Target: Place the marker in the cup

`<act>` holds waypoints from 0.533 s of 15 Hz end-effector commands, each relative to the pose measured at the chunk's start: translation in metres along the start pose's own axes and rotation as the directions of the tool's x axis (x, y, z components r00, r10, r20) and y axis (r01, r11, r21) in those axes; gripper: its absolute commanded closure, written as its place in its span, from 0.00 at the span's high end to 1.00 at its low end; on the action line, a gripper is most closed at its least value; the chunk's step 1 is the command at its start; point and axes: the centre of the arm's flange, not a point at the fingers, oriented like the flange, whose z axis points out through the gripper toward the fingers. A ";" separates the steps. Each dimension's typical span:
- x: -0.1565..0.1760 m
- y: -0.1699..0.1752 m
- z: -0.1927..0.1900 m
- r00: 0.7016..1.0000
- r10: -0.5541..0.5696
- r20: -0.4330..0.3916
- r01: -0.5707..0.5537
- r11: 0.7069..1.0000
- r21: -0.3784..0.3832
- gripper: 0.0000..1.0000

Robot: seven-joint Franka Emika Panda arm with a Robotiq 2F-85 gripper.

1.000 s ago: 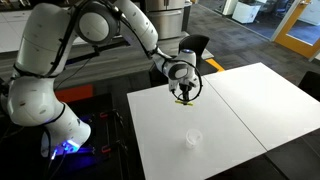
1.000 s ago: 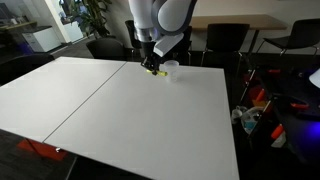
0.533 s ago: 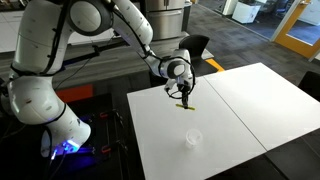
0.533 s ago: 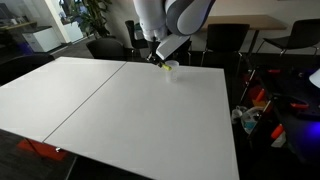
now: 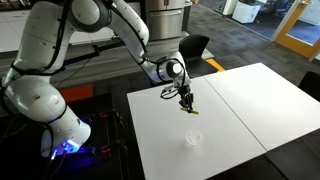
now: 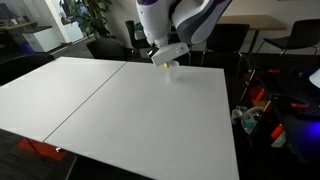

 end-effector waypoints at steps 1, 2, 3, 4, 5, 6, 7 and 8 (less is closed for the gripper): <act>0.004 0.011 0.008 0.981 0.160 -0.109 -0.166 0.985 -0.052 0.05; 0.008 0.015 0.012 0.970 0.203 -0.133 -0.213 0.975 -0.063 0.05; 0.013 0.019 0.015 0.957 0.243 -0.157 -0.257 0.963 -0.078 0.05; 0.017 0.023 0.018 0.942 0.280 -0.183 -0.300 0.949 -0.095 0.05; 0.022 0.027 0.021 0.929 0.309 -0.202 -0.336 0.935 -0.113 0.05; 0.025 0.031 0.023 0.918 0.330 -0.219 -0.363 0.922 -0.132 0.05; 0.029 0.034 0.026 0.905 0.349 -0.243 -0.391 0.908 -0.152 0.05; 0.031 0.037 0.031 0.892 0.365 -0.266 -0.416 0.893 -0.172 0.05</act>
